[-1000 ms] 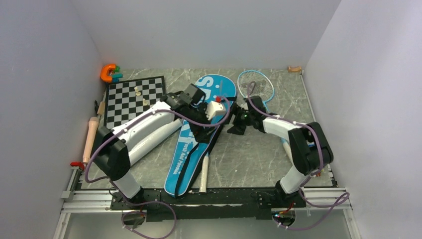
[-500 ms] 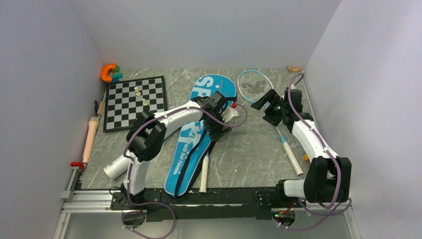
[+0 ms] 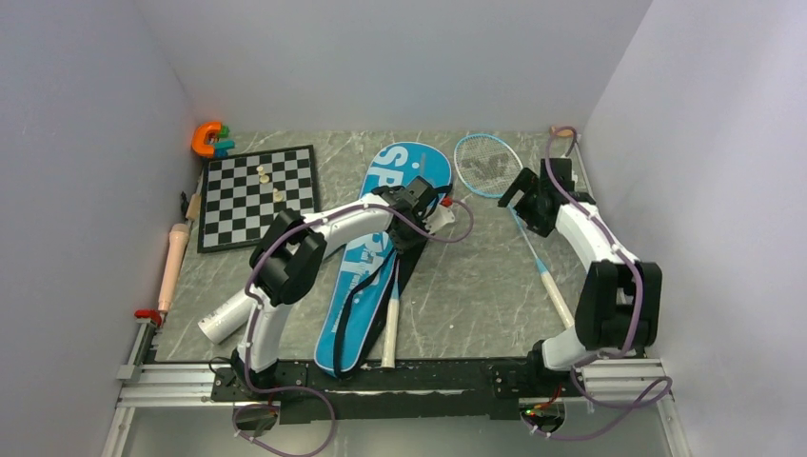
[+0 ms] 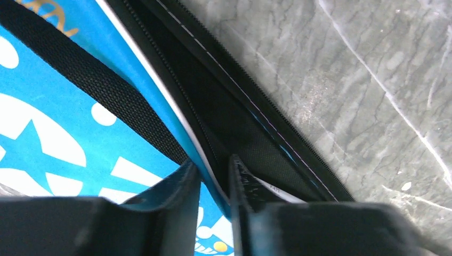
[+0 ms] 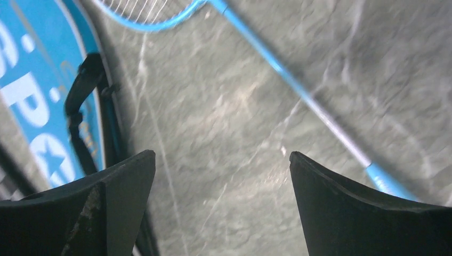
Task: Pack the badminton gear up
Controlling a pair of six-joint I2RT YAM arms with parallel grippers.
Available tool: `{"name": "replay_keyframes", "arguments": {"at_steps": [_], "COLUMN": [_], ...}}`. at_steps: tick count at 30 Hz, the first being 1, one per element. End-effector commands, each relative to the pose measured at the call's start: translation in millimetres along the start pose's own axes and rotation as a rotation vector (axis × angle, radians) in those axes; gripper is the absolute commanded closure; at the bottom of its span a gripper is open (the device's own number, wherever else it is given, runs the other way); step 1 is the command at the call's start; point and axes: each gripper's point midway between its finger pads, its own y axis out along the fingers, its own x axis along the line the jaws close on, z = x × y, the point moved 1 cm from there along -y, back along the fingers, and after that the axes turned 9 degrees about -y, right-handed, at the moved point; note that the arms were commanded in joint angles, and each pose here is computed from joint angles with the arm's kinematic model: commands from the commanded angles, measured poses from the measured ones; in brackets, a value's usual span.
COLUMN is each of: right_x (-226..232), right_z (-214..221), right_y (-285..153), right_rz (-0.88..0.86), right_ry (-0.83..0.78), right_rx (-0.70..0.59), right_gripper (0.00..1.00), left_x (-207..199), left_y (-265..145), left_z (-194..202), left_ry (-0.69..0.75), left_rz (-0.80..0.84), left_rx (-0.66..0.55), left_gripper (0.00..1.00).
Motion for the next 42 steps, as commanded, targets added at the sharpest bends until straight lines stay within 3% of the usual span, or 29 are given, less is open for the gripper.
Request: {"name": "replay_keyframes", "arguments": {"at_steps": [1, 2, 3, 14, 17, 23, 27, 33, 42], "right_x": [-25, -28, -32, -49, -55, -43, -18, 2, 23], "right_z": [-29, -30, -27, -6, 4, 19, 30, 58, 61], "right_y": [15, 21, 28, 70, 78, 83, 76, 63, 15], "right_rz": [0.195, 0.215, 0.236, 0.293, 0.317, 0.28, 0.25, 0.236, 0.182], "right_ry": [-0.107, -0.118, -0.134, -0.21, -0.207, -0.212, -0.266, -0.326, -0.374], "right_rx": [-0.035, -0.026, -0.011, 0.107, 0.141, 0.168, 0.158, 0.168, 0.119], "right_gripper": [0.0, 0.0, 0.0, 0.1, 0.19, 0.5, 0.83, 0.99, 1.0], "left_x": [23, 23, 24, 21, 21, 24, 29, 38, 45], "left_y": [-21, -23, -26, -79, -92, -109, -120, -126, -130], "left_z": [-7, -7, -7, -23, -26, -28, -30, -25, -20], "left_ry": [-0.035, -0.042, -0.048, -0.147, -0.173, -0.231, -0.27, -0.307, -0.336], "left_rz": [-0.063, -0.064, -0.064, 0.101, 0.16, 0.255, 0.309, 0.325, 0.321], "left_rx": [-0.041, -0.043, -0.044, -0.147, -0.181, -0.229, -0.259, -0.279, -0.294], "left_gripper": [0.83, 0.95, 1.0, 1.0, 1.0, 1.0, 1.0, 1.0, 1.0]}}
